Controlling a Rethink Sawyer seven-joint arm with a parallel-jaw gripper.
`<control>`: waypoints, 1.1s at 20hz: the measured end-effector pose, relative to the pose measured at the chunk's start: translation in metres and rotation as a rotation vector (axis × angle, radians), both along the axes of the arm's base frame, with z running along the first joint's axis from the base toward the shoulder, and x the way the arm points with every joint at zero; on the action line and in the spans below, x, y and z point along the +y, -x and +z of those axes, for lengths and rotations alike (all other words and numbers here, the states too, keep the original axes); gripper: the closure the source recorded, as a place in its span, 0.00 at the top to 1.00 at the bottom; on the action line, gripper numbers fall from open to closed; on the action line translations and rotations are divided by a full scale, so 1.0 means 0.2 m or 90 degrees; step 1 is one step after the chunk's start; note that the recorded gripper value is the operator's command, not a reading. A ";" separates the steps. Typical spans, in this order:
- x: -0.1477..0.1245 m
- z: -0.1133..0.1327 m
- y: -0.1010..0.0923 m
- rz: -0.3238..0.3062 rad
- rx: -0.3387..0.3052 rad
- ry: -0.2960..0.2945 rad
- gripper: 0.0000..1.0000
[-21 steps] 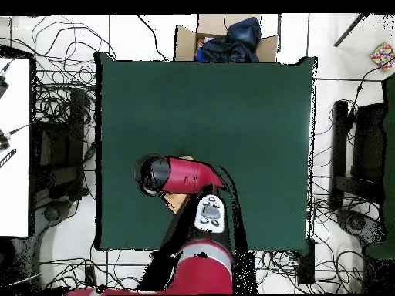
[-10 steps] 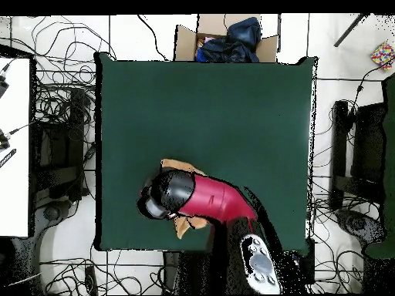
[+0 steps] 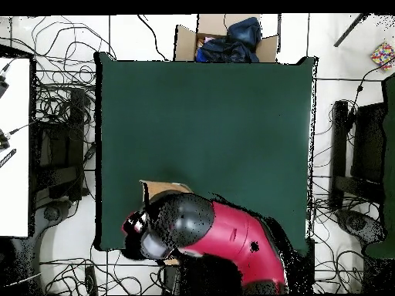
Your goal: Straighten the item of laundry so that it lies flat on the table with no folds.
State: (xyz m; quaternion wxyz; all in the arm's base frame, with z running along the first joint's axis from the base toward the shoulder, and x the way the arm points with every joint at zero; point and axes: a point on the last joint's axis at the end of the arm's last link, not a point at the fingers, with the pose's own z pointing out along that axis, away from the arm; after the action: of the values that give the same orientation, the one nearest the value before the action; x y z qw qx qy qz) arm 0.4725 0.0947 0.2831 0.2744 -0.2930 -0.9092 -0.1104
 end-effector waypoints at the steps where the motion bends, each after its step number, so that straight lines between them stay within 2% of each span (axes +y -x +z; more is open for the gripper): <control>1: 0.01 0.04 0.01 0.009 -0.006 -0.007 0.00; 4: 0.03 0.11 0.00 0.029 -0.033 -0.021 0.00; 10: 0.03 0.11 -0.02 0.044 -0.057 -0.037 0.00; 15: -0.02 0.01 -0.08 0.048 -0.063 -0.064 0.00; 19: -0.13 -0.15 -0.18 0.061 -0.065 -0.114 0.00; 20: -0.19 -0.23 -0.21 0.067 -0.063 -0.143 0.00; 22: -0.22 -0.26 -0.22 0.071 -0.064 -0.157 0.00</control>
State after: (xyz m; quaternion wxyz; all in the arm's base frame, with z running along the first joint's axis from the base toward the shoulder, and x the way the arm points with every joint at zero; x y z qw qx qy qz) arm 0.5174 0.0500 0.2301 0.2684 -0.2005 -0.9161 -0.2204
